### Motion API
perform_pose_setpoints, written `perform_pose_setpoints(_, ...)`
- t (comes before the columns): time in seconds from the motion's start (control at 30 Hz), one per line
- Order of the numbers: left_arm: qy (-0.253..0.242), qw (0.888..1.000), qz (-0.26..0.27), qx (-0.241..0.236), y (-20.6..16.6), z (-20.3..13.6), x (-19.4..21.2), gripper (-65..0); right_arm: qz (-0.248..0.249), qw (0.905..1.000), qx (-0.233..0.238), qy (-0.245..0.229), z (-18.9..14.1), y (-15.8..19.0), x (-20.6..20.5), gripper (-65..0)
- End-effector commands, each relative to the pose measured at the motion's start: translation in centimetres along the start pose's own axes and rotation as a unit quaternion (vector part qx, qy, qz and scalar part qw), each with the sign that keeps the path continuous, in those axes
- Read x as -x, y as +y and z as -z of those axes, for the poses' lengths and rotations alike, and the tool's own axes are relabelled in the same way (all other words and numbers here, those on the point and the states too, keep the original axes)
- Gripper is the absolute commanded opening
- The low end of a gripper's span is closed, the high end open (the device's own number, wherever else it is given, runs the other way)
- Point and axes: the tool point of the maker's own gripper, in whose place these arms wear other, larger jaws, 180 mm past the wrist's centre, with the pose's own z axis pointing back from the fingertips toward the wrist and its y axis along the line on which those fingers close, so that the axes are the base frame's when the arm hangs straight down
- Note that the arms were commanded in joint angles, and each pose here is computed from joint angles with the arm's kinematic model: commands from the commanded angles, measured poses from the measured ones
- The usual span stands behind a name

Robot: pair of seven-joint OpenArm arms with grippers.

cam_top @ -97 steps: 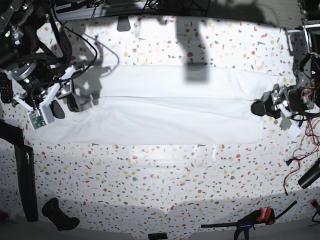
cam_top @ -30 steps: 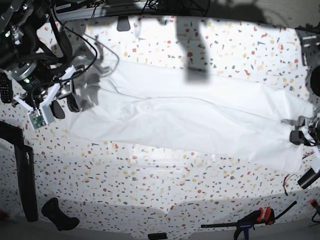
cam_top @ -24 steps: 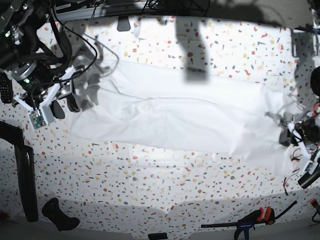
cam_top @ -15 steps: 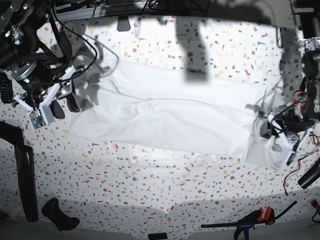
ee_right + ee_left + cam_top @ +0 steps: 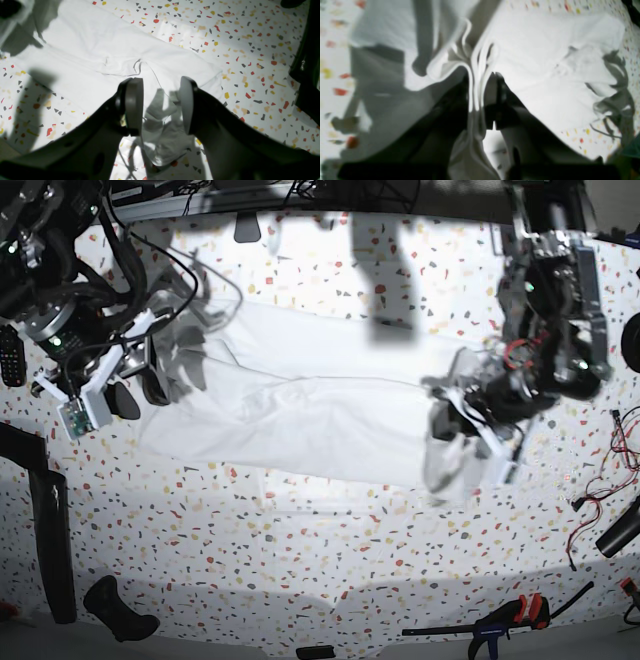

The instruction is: Fold the T-shirt properly

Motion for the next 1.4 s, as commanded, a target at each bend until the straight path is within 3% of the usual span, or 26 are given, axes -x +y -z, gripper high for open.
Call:
perform_pose_setpoints(0.0,-0.033,0.999,0.02,0.003,-0.8,0.0,-1.8,-65.0,-0.01,0.9997,-0.001,-0.024,-0.3,0.1,-1.2,-40.9)
perform_pose_setpoints(0.17,-0.054,0.995,0.075,-0.025,-2.4,1.5,-2.2,-65.0,-0.01,0.9997,-0.001,-0.024,-0.3,0.1,-1.2,-40.9)
perform_pose_setpoints(0.43,-0.032,0.989,0.129,-0.062,-2.8,2.5,-1.3,-65.0,-0.01,0.9997,-0.001,-0.024,-0.3,0.1,-1.2,-40.9)
perform_pose_setpoints(0.8,-0.021,0.991,0.126,-0.043,-3.5,2.6,-0.8,-65.0,-0.01,0.9997,-0.001,-0.024,-0.3,0.1,-1.2,-40.9)
perform_pose_setpoints(0.83,-0.021,0.991,0.126,-0.042,-3.5,2.6,-0.8,-60.3,-0.01,0.9997,-0.001,-0.024,-0.3,0.1,-1.2,-40.9)
perform_pose_setpoints(0.9,-0.024,0.992,0.117,-0.03,-3.9,2.6,-0.9,-45.0,-0.01,0.9997,-0.001,-0.024,-0.3,0.1,-1.2,-40.9)
perform_pose_setpoints(0.97,-0.029,0.994,0.101,-0.009,-4.7,2.6,-0.9,-37.3,-0.01,0.9997,-0.001,-0.024,-0.3,0.1,-1.2,-40.9)
perform_pose_setpoints(1.07,-0.038,0.996,0.081,0.026,-5.9,2.6,-1.3,-36.8,-0.01,0.9997,-0.001,-0.024,-0.3,0.1,-1.2,-40.9)
perform_pose_setpoints(1.17,-0.043,0.993,0.097,0.051,-6.9,2.5,-1.5,-36.8,-0.01,0.9997,-0.001,-0.023,-0.3,0.1,-1.2,-40.9)
perform_pose_setpoints(1.27,-0.047,0.99,0.127,0.025,-6.0,2.5,-2.6,-36.8,-0.01,0.9997,-0.001,-0.024,-0.3,0.1,-1.2,-40.9)
perform_pose_setpoints(1.37,-0.058,0.982,0.177,-0.031,-4.1,2.4,-4.6,-36.9,-0.01,0.9997,-0.001,-0.023,-0.3,0.1,-1.2,-40.9)
